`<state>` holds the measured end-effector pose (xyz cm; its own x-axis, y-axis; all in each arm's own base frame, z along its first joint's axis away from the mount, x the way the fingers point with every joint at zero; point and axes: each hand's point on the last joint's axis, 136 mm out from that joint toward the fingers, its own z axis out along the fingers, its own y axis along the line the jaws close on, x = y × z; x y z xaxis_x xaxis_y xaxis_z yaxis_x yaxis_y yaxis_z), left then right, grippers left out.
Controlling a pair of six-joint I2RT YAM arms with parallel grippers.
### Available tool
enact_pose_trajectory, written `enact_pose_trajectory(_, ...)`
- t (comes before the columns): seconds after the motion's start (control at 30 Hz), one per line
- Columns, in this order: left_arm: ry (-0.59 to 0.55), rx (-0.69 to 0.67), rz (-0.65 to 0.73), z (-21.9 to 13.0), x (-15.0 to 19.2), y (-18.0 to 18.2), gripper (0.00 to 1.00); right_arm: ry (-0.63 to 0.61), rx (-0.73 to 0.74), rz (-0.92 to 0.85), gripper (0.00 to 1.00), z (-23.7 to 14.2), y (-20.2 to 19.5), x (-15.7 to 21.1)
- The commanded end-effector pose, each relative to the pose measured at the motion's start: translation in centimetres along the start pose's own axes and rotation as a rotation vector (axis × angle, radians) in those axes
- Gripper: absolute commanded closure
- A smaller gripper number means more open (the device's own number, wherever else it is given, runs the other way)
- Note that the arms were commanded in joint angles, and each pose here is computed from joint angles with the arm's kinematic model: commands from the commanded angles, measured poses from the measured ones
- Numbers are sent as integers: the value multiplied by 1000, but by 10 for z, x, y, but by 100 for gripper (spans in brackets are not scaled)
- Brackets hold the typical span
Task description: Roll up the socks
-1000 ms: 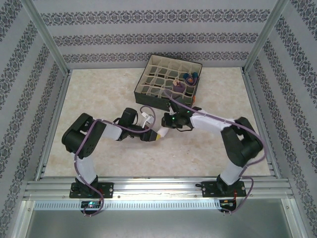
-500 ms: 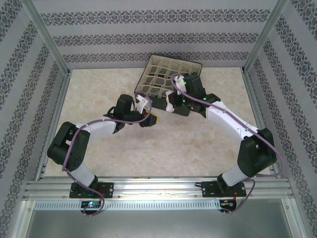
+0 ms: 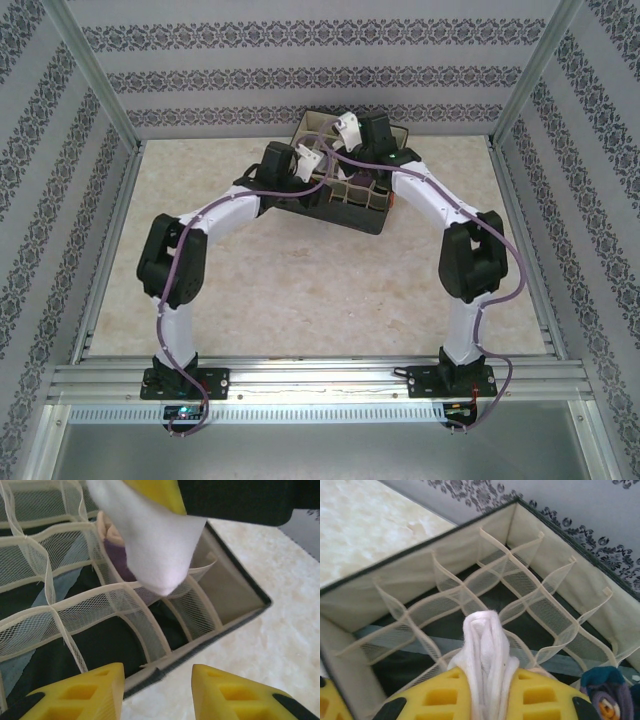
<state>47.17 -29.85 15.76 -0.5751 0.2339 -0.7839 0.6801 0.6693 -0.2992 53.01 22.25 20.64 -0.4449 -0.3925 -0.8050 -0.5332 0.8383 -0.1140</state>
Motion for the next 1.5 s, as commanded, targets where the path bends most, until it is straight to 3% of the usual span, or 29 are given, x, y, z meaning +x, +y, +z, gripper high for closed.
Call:
enact_pose_trajectory(0.0,79,-33,-33,9,12,18,63,-15,75,-63,100,5,-26,-10)
enact_pose_trajectory(0.33,104,-24,-92,26,25,34,80,-21,3,-139,100,40,-17,-9)
enact_pose_trajectory(0.87,147,-7,-153,32,46,39,84,-98,13,-109,100,86,-54,-37)
enact_pose_trajectory(1.07,145,-5,-164,33,45,40,84,-81,-10,-169,100,108,-52,-26)
enact_pose_trajectory(1.47,145,-6,-183,34,46,45,84,27,-18,-290,96,150,-47,33)
